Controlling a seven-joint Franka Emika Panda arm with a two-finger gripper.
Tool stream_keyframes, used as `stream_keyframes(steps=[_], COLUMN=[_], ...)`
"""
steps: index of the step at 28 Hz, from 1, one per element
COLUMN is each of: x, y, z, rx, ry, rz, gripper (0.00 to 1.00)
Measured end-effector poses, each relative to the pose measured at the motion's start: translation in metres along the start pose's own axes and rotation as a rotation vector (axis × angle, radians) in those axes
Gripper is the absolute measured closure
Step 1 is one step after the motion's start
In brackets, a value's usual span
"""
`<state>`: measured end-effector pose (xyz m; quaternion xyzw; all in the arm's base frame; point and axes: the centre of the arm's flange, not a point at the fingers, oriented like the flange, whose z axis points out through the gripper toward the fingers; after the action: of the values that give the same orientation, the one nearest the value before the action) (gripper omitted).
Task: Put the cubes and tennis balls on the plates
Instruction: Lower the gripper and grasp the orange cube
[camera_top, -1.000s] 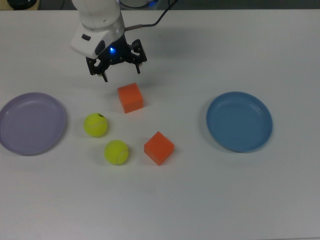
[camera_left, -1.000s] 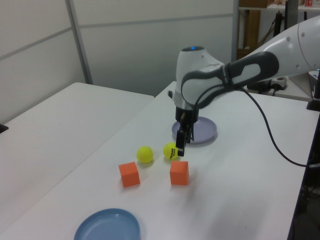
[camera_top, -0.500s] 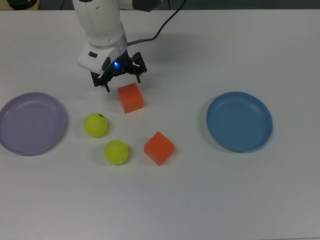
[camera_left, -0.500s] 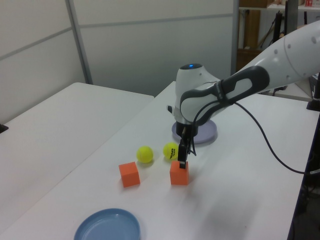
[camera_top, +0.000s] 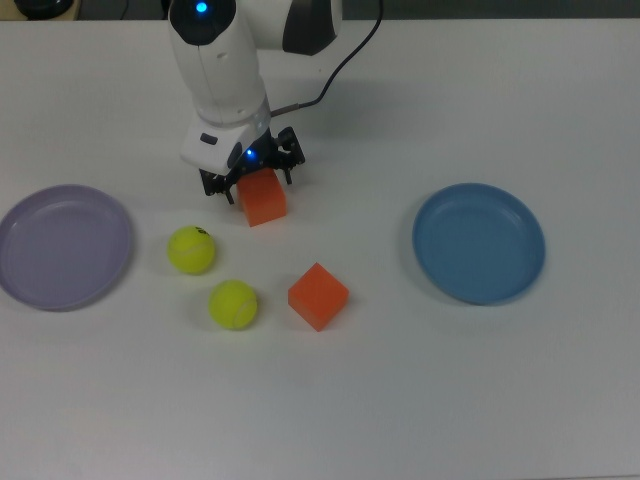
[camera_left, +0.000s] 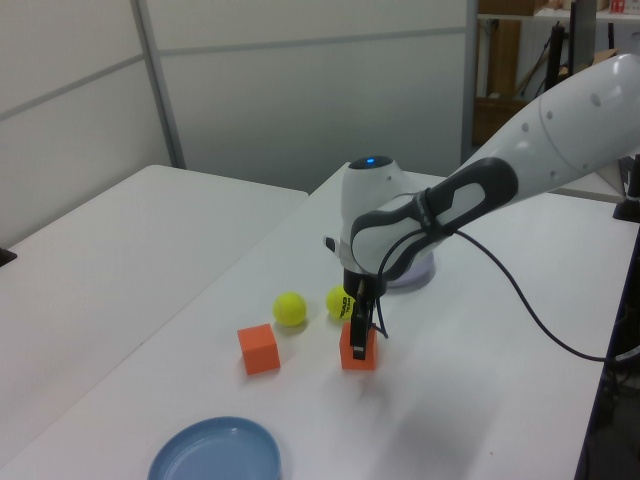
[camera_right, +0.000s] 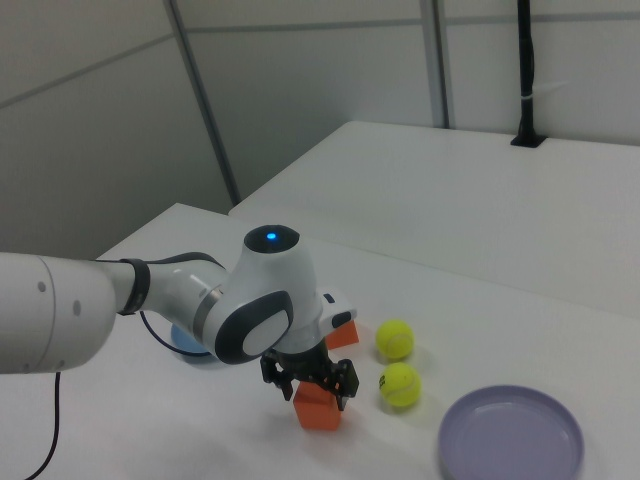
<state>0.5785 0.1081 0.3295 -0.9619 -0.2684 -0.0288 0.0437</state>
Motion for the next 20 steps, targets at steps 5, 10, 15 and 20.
stream_keyframes(steps=[5, 10, 15, 20], x=[0.002, 0.004, 0.008, 0.023], y=[0.001, 0.001, -0.001, -0.018], z=[0.013, 0.011, 0.003, -0.026], rx=[-0.004, -0.007, -0.010, 0.001], ry=[-0.001, 0.006, 0.022, 0.041], rz=[0.000, 0.004, 0.032, 0.049], gripper=[0.01, 0.19, 0.37, 0.37])
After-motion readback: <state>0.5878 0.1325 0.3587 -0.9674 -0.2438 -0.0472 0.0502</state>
